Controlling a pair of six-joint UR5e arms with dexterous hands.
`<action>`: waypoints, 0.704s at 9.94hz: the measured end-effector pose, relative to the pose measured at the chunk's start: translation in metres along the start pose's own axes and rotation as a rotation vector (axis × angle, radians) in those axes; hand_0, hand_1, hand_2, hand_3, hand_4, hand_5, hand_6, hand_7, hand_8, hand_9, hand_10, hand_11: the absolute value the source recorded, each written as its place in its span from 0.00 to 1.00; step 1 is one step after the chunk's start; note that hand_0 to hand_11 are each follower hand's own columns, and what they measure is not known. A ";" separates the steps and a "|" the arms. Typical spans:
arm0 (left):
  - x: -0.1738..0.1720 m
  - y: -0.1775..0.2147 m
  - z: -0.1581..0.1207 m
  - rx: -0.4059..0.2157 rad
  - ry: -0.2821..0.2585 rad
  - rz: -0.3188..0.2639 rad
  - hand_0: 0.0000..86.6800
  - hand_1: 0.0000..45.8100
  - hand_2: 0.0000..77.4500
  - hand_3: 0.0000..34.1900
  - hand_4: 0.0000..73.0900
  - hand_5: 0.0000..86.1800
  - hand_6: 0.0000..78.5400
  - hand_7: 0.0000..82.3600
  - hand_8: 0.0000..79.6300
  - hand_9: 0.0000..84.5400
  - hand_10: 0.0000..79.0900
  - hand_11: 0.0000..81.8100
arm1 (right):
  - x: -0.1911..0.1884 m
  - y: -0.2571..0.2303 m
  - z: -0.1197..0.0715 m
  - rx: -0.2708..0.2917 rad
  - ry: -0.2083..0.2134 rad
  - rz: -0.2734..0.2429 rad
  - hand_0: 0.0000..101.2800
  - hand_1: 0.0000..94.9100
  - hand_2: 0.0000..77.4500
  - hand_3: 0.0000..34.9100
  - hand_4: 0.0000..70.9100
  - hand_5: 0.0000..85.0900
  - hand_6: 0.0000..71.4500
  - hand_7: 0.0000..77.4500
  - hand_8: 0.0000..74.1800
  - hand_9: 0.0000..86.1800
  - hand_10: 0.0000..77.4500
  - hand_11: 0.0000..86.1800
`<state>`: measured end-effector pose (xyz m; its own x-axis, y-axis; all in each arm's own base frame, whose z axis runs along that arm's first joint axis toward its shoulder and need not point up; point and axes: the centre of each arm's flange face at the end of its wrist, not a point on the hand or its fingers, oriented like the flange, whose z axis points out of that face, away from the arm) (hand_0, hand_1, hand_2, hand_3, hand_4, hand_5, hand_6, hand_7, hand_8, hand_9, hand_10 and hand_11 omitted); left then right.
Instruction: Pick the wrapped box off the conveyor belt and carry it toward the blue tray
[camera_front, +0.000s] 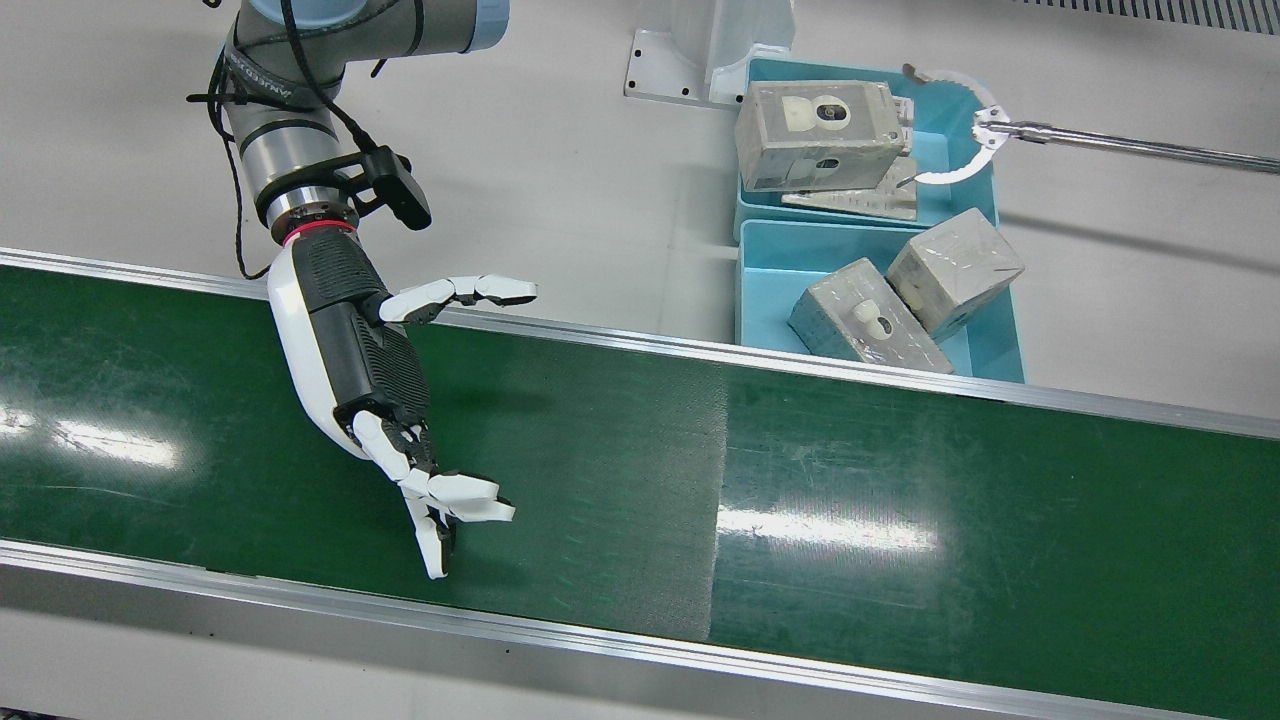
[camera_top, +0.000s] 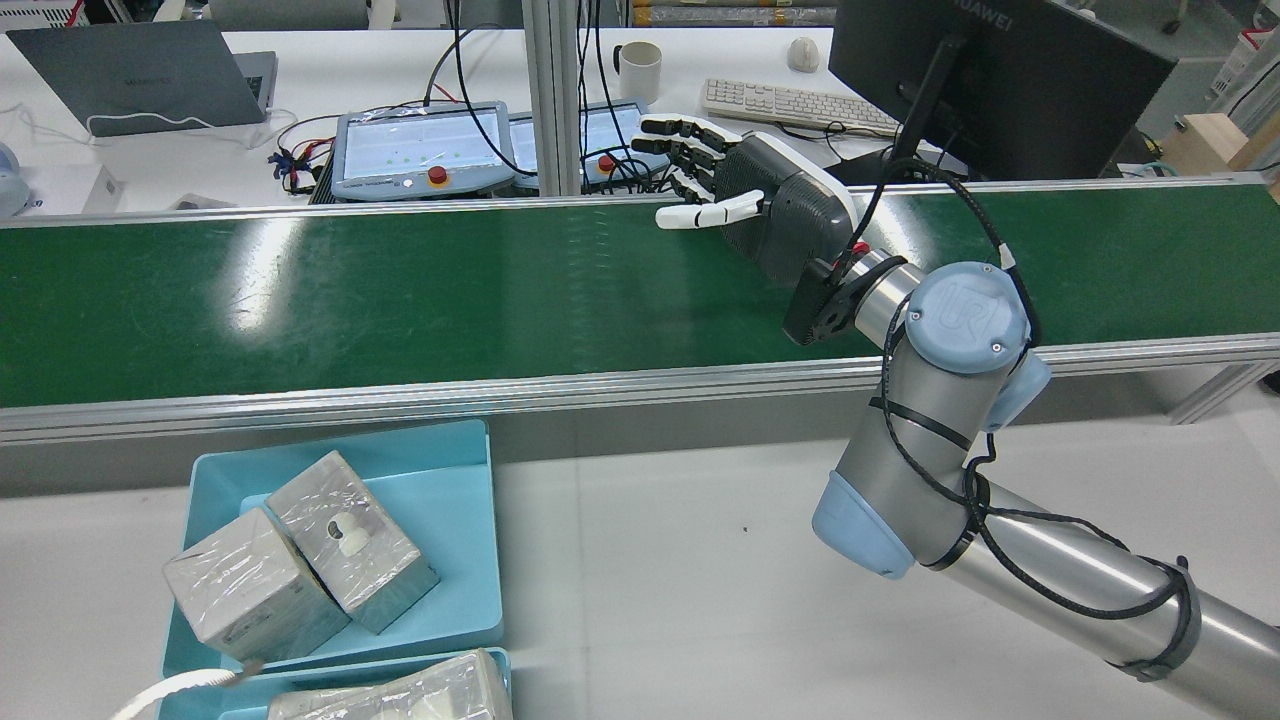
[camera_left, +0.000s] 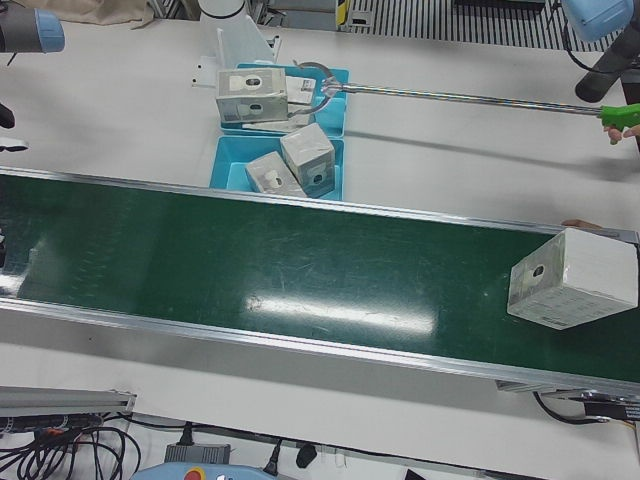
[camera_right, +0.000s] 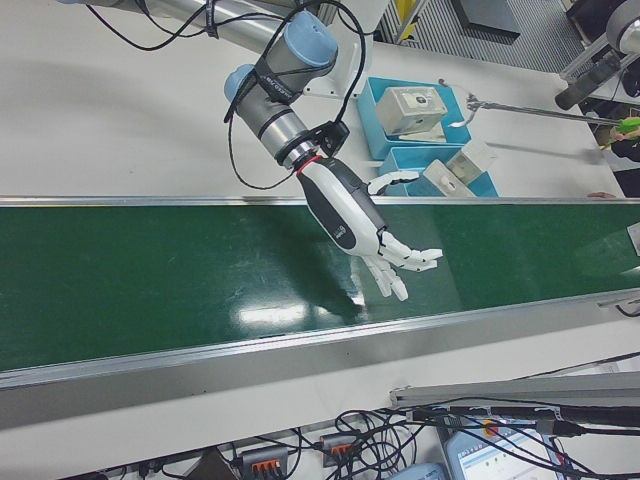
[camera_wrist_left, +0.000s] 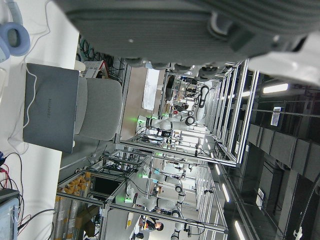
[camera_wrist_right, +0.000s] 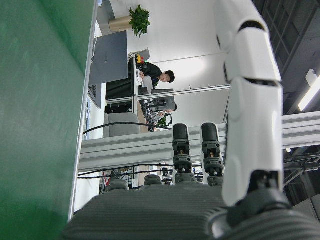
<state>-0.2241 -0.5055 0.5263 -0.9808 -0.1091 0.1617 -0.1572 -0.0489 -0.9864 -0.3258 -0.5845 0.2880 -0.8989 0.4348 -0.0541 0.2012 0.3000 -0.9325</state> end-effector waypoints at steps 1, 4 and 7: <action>0.000 0.000 0.000 0.000 0.000 0.000 0.00 0.00 0.01 0.00 0.00 0.01 0.00 0.01 0.01 0.00 0.01 0.00 | 0.001 -0.004 0.003 -0.018 -0.003 0.007 0.50 0.20 0.25 0.33 0.17 0.29 0.08 0.28 0.00 0.05 0.00 0.02; 0.000 0.000 0.000 0.000 0.000 0.000 0.00 0.00 0.01 0.00 0.00 0.01 0.00 0.01 0.01 0.00 0.00 0.00 | 0.005 -0.014 0.015 -0.100 -0.007 0.036 0.48 0.17 0.25 0.23 0.21 0.29 0.11 0.30 0.00 0.05 0.00 0.02; 0.000 0.000 0.000 0.000 0.000 0.000 0.00 0.00 0.01 0.00 0.00 0.01 0.00 0.01 0.01 0.00 0.01 0.00 | 0.004 -0.015 0.017 -0.117 -0.007 0.040 0.49 0.20 0.26 0.23 0.23 0.31 0.11 0.32 0.00 0.06 0.00 0.02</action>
<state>-0.2241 -0.5055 0.5263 -0.9808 -0.1091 0.1617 -0.1572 -0.0489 -0.9864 -0.3395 -0.6014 0.2954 -0.8919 0.4425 -0.0929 0.2805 0.3802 -0.8814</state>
